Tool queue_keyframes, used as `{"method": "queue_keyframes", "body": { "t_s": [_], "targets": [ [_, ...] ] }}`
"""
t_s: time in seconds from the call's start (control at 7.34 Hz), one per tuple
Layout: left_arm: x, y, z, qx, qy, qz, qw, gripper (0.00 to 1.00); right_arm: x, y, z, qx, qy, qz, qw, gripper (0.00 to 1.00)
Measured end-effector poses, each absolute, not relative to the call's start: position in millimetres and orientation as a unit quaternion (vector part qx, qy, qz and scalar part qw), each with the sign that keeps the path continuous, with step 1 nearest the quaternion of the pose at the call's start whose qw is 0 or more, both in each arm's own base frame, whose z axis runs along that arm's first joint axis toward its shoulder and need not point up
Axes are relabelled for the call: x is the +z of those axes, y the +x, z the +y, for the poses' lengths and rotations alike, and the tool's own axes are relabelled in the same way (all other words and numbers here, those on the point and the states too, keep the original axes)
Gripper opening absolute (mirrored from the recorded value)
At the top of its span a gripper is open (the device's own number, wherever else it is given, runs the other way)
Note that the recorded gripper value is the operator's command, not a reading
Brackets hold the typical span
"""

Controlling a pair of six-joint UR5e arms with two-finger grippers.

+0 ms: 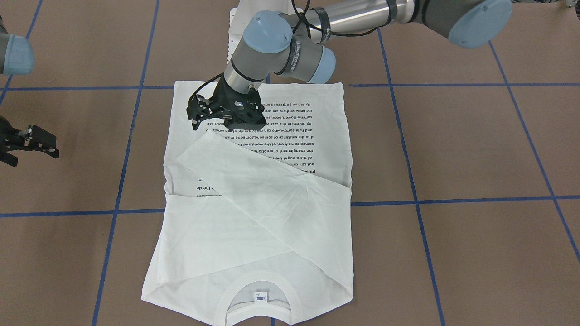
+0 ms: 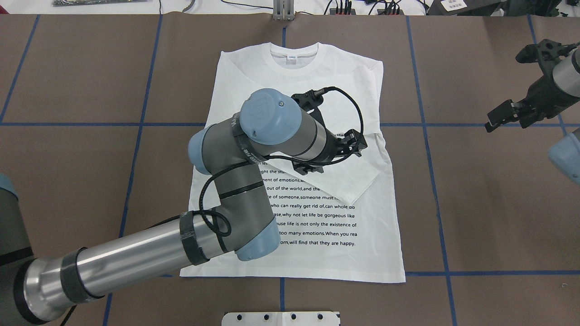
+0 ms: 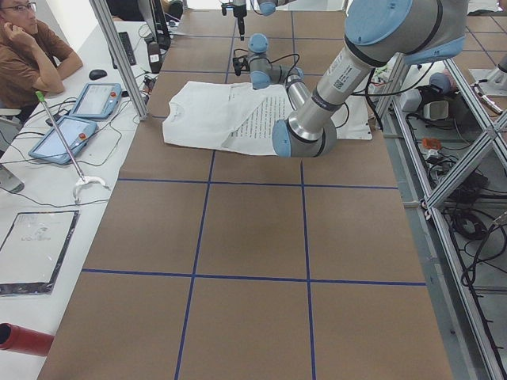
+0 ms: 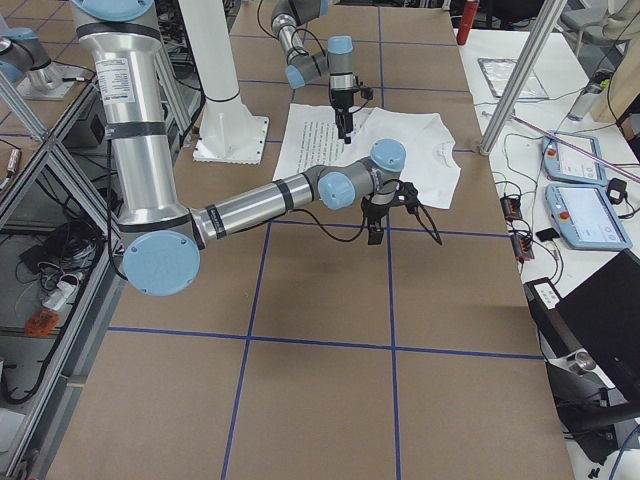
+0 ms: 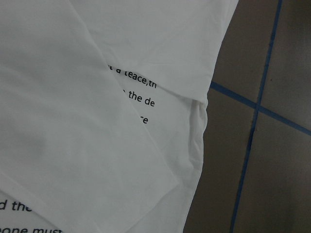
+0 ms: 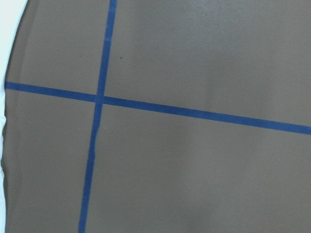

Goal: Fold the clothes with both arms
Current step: 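Release the sleeve and draw the left gripper back toward the shirt side, then move both grippers to the bottom hem corners and grasp them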

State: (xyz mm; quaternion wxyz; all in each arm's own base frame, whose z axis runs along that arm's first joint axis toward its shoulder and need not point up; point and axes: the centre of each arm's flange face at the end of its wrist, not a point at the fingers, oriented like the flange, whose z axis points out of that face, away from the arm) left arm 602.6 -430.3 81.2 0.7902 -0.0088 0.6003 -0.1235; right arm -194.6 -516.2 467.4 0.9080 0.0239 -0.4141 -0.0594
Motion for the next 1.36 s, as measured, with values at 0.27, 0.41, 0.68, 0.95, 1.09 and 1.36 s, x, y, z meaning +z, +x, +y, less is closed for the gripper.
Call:
{"method": "queue_keyframes", "body": {
  "t_s": [0.27,0.41,0.68,0.95,1.09,1.36],
  "targets": [
    [123.0,525.1,-414.9,-0.091,0.030,0.560,0.823,0.99,447.1,-254.9,-490.4,-0.026,0.028,-0.441,0.897,1.00],
    [145.1,493.4,-409.3,-0.075,0.047,0.543,0.835,0.99,438.9,-284.5,-473.0,-0.011,0.024,-0.450,0.892,1.00],
    [184.9,440.4,-401.2,-0.053,0.075,0.524,0.847,0.99,424.1,-332.2,-417.9,0.007,0.011,-0.453,0.891,1.00],
    [209.6,400.3,-386.4,-0.039,0.091,0.517,0.850,0.99,403.4,-365.6,-349.6,0.022,-0.002,-0.453,0.891,1.00],
    [214.2,392.0,-382.7,-0.037,0.093,0.515,0.851,0.99,396.7,-390.8,-313.9,0.026,-0.003,-0.448,0.894,0.99],
    [221.6,387.0,-380.2,-0.037,0.093,0.511,0.854,0.99,396.0,-430.1,-259.1,0.020,-0.002,-0.435,0.900,0.94]
  ]
}}
